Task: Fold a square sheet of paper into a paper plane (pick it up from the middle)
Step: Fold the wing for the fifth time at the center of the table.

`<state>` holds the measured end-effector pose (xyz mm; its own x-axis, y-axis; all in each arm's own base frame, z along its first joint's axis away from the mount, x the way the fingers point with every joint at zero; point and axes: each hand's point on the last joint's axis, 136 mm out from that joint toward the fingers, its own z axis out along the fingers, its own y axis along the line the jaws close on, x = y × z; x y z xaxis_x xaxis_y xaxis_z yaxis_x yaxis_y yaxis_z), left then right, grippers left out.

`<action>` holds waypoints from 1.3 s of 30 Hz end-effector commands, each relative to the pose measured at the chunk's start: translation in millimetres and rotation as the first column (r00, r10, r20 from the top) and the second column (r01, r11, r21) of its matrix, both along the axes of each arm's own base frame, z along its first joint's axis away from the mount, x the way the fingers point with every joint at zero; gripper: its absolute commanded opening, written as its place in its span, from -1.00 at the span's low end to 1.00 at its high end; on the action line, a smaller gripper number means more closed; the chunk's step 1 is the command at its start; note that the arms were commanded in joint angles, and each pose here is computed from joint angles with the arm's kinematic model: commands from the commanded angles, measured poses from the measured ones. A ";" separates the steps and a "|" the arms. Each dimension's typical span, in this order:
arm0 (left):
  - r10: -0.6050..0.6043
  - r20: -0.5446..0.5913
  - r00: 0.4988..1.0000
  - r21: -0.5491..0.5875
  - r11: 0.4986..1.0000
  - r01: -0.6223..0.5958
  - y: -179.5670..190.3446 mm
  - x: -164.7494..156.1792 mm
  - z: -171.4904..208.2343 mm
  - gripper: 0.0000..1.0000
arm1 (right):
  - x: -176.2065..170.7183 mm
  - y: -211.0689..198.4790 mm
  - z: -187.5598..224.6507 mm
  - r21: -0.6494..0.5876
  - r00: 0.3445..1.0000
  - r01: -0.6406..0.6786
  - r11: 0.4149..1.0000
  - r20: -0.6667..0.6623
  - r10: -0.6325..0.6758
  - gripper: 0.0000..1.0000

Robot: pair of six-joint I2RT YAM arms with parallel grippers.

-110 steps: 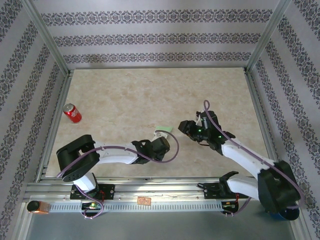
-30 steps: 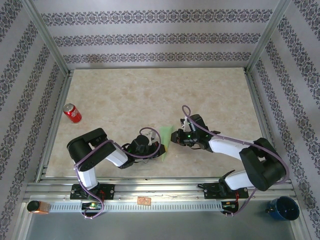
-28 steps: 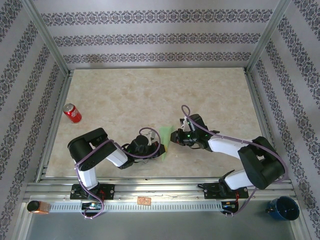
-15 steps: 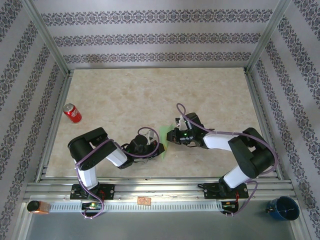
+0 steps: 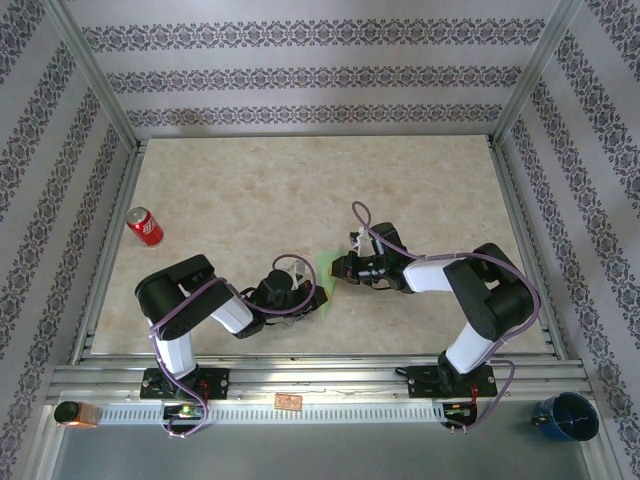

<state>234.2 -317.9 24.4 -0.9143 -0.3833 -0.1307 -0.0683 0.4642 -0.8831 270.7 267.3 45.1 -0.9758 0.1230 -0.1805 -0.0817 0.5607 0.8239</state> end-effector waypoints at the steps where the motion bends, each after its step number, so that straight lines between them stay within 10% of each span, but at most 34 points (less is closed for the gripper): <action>1: 0.042 -0.066 0.997 0.056 0.998 -0.038 19.2 -3.8 -20.0 -1.00 | 1.8 0.3 0.5 0.027 1.000 -0.016 1.000 0.007 0.016 -0.80; 39: 0.016 -0.136 0.991 0.131 0.991 0.002 27.1 -12.3 -28.6 -0.79 | -9.4 -14.6 -58.2 -0.173 0.988 0.037 0.984 -0.141 -0.062 -0.84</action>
